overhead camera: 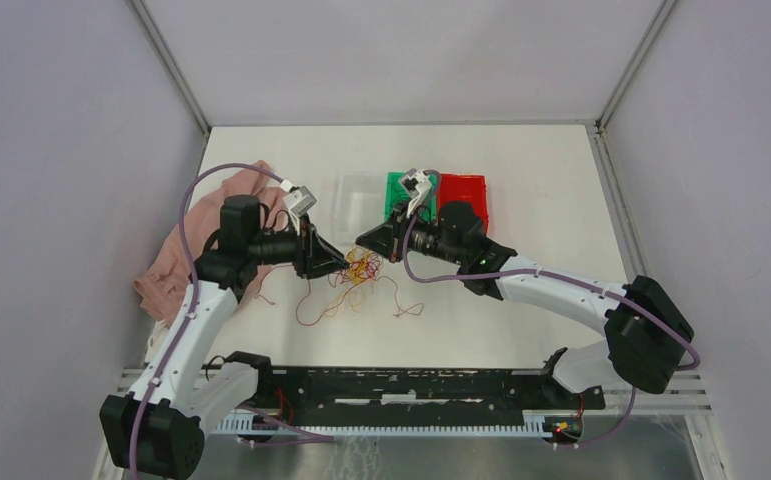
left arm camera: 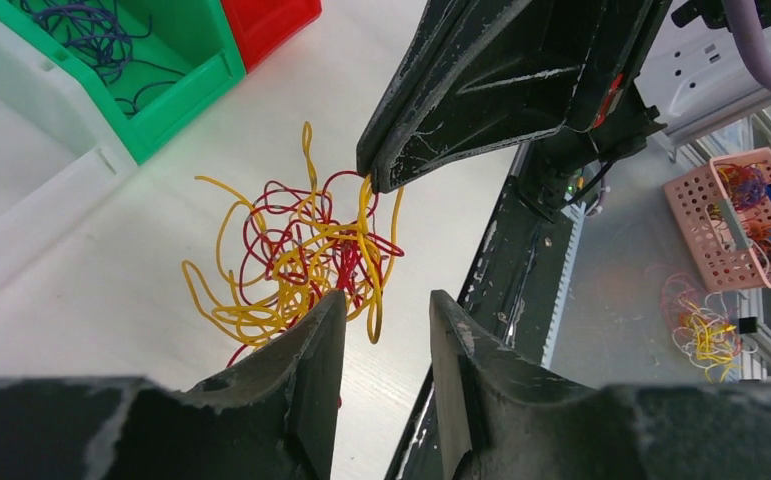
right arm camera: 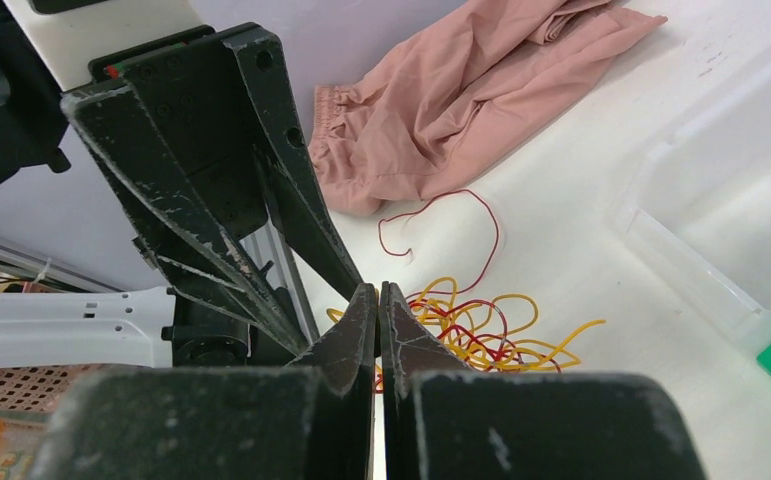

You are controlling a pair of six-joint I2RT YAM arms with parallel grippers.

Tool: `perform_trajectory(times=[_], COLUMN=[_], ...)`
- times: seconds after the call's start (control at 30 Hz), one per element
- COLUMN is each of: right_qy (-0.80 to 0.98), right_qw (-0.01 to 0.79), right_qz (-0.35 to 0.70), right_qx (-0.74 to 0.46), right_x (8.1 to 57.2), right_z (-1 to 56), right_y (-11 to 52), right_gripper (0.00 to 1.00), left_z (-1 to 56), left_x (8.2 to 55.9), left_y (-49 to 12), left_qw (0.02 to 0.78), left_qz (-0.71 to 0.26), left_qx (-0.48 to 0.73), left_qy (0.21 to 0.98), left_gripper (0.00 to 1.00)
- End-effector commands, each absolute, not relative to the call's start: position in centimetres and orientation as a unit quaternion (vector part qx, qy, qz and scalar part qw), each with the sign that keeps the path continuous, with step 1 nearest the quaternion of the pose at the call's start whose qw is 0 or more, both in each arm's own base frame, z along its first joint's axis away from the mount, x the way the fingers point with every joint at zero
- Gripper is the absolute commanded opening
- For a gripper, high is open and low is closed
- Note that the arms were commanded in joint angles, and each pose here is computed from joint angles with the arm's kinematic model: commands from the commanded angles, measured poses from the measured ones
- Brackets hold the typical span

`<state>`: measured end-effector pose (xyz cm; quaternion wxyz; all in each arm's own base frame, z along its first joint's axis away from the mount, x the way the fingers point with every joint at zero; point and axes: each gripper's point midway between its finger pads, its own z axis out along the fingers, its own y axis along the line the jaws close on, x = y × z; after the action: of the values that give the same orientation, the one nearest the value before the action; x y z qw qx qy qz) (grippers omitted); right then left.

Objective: Untangle the cables
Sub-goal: Untie the cable.

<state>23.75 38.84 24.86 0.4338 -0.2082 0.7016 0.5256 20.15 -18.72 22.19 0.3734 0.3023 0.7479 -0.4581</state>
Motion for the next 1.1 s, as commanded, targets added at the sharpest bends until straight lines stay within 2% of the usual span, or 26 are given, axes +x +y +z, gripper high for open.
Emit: perform_trajectory(times=[0.0, 0.27, 0.33, 0.4, 0.43, 0.47, 0.57, 0.6, 0.8, 0.9, 1.07], right_qy=[0.66, 0.66, 0.66, 0.659, 0.657, 0.657, 0.66, 0.662, 0.682, 0.678, 0.629], right_qw=[0.464, 0.468, 0.468, 0.468, 0.469, 0.468, 0.465, 0.464, 0.482, 0.496, 0.521], right_qz=[0.556, 0.554, 0.554, 0.557, 0.558, 0.56, 0.559, 0.557, 0.524, 0.514, 0.534], right_qx=[-0.2, -0.196, -0.195, -0.193, -0.192, -0.191, -0.19, -0.19, -0.167, -0.174, -0.218], right_x=[23.7, 23.7, 23.8, 23.8, 23.7, 23.7, 23.6, 23.6, 24.6, 24.9, 23.7], right_z=[28.8, 28.8, 28.7, 28.8, 28.9, 28.9, 28.6, 28.4, 26.6, 26.6, 28.3], right_y=[39.2, 39.0, 39.0, 39.0, 39.0, 39.0, 38.9, 38.8, 36.9, 35.9, 35.6], right_gripper=[0.0, 0.0, 0.0, 0.0, 0.0, 0.0, 0.01, 0.05, 0.57, 0.68, 0.73], left_z=[23.9, 22.7, 22.7, 22.7, 22.8, 22.9, 23.9, 24.5, 29.4, 30.4, 31.3], left_x=[20.1, 20.7, 20.9, 21.0, 21.1, 21.2, 21.7, 21.8, 21.7, 21.3, 20.7], left_y=[-19.6, -19.1, -19.1, -19.0, -19.0, -19.1, -19.1, -19.1, -18.7, -18.2, -17.8], left_qw=[0.374, 0.378, 0.379, 0.38, 0.381, 0.382, 0.396, 0.401, 0.436, 0.444, 0.459], left_qz=[-0.497, -0.474, -0.47, -0.468, -0.467, -0.466, -0.461, -0.457, -0.425, -0.402, -0.386], left_qx=[0.281, 0.276, 0.273, 0.271, 0.272, 0.275, 0.285, 0.291, 0.349, 0.367, 0.377], left_qy=[0.731, 0.746, 0.749, 0.751, 0.75, 0.749, 0.741, 0.739, 0.712, 0.711, 0.706], left_gripper=[0.41, 0.21, 0.22, 0.3, 0.3, 0.27, 0.04, 0.03, 0.03, 0.03, 0.03])
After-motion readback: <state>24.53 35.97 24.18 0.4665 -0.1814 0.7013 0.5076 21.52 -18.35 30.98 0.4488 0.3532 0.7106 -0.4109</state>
